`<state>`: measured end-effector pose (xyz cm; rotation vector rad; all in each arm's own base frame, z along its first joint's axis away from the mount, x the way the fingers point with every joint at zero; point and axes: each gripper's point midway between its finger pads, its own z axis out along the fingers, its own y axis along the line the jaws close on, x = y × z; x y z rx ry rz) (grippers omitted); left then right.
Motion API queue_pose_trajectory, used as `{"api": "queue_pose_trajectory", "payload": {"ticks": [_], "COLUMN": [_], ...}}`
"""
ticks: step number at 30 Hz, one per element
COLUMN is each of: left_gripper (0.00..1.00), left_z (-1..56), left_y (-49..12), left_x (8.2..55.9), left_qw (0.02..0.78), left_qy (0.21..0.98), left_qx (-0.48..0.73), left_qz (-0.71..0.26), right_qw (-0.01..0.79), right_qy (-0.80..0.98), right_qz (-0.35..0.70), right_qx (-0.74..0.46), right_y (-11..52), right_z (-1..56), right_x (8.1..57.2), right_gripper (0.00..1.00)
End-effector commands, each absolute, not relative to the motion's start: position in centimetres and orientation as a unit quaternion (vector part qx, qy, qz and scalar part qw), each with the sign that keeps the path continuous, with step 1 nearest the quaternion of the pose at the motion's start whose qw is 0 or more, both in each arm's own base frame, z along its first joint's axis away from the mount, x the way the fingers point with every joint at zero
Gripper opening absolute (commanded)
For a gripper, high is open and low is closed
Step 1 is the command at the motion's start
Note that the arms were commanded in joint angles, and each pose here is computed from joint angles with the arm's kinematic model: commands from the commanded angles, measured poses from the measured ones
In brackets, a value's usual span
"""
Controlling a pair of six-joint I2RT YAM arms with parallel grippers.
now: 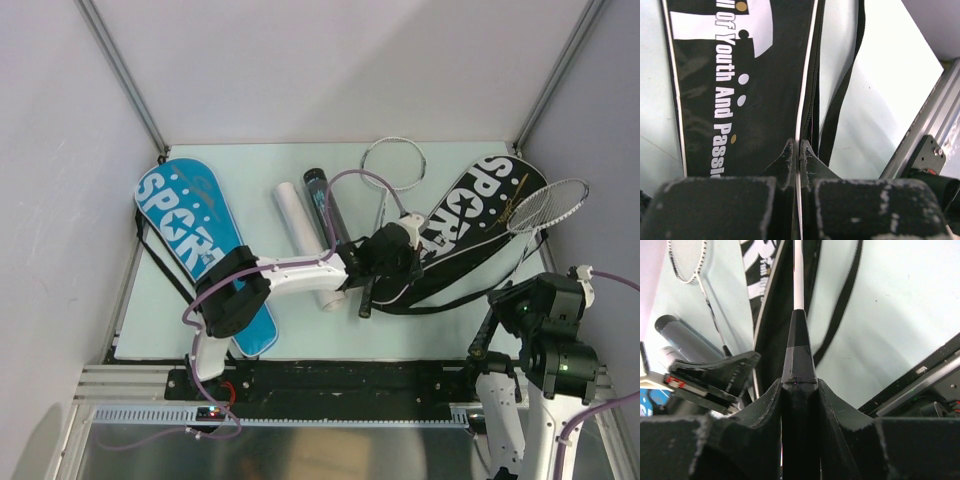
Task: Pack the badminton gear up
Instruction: Open the racket bag at the center of the board.
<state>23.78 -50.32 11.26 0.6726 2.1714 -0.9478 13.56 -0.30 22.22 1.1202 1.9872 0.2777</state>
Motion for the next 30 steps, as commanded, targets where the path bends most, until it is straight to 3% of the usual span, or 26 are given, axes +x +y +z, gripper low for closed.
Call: {"api": "queue_pose_trajectory", "payload": {"ticks": [1,8,30], "left_gripper": [0.00,0.00,0.00], "left_z": [18.6,19.1,19.2], "left_y": [-50.3,-50.1,-49.1], "left_x": [26.2,26.2,28.2], "left_qw": [0.381,0.377,0.400], "left_qy": [0.802,0.803,0.820], "left_qx": [0.202,0.189,0.123], "left_qz": [-0.414,-0.422,-0.391], "right_qw": [0.412,0.418,0.465], "right_qy": [0.778,0.766,0.717], "right_qz": [0.087,0.096,-0.009], "right_qx": [0.466,0.480,0.519], "right_y": [-1.3,-1.2,-5.4], "right_z": [21.4,21.5,23.4], "right_x": [13.1,12.6,9.9], "right_gripper": [0.00,0.00,0.00]}}
